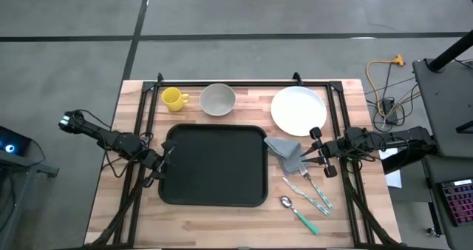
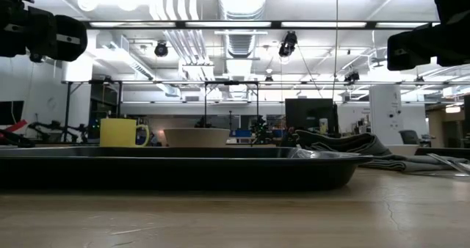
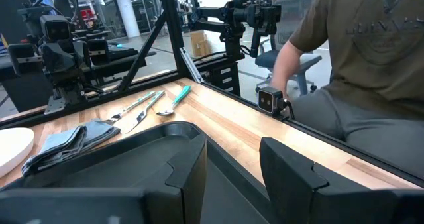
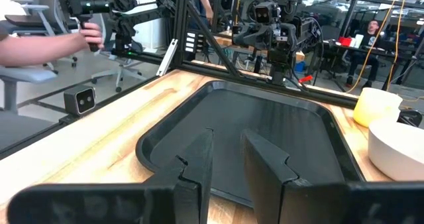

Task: Set up tray

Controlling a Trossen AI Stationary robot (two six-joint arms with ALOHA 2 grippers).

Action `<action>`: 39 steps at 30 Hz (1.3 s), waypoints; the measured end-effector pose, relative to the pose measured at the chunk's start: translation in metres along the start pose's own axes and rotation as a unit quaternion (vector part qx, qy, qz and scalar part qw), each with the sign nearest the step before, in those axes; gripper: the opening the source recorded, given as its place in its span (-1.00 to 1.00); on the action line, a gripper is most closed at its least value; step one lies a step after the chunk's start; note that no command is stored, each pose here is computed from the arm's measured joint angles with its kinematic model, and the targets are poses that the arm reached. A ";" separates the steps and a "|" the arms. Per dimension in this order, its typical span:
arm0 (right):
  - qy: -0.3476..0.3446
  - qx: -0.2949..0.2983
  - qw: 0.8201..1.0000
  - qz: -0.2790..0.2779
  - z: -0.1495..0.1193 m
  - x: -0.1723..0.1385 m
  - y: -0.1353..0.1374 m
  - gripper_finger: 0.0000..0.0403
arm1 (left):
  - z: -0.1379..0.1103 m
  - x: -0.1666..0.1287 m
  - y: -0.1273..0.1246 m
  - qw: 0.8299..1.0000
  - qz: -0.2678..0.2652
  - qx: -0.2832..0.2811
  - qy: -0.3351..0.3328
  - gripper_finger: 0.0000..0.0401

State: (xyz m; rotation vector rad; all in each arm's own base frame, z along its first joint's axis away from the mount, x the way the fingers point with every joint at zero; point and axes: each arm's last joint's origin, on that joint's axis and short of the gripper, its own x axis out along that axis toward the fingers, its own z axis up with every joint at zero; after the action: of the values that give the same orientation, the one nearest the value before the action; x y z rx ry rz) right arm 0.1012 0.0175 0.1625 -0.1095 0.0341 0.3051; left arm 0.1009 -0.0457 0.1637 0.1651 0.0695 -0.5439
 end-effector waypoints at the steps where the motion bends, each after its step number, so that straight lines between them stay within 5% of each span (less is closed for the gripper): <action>1: 0.000 0.000 1.000 0.000 0.000 0.000 0.000 -0.66 | 0.000 0.000 0.000 1.000 0.000 0.000 0.000 -0.39; 19: 0.000 0.000 1.000 0.000 0.000 0.000 0.000 -0.66 | 0.003 0.000 0.001 1.000 0.007 0.007 -0.013 -0.39; 33: -0.001 0.000 1.000 0.000 0.000 0.000 0.000 -0.66 | 0.022 -0.004 0.011 0.970 0.164 0.164 -0.076 -0.39; 39: -0.001 0.000 1.000 0.000 0.000 0.000 0.000 -0.66 | 0.029 -0.010 0.020 0.933 0.323 0.142 -0.068 -0.39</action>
State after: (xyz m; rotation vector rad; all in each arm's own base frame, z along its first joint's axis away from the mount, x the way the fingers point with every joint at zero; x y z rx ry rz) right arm 0.1011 0.0174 0.1626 -0.1095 0.0327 0.3048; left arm 0.1031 -0.0287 0.1961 0.4133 -0.1974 0.1000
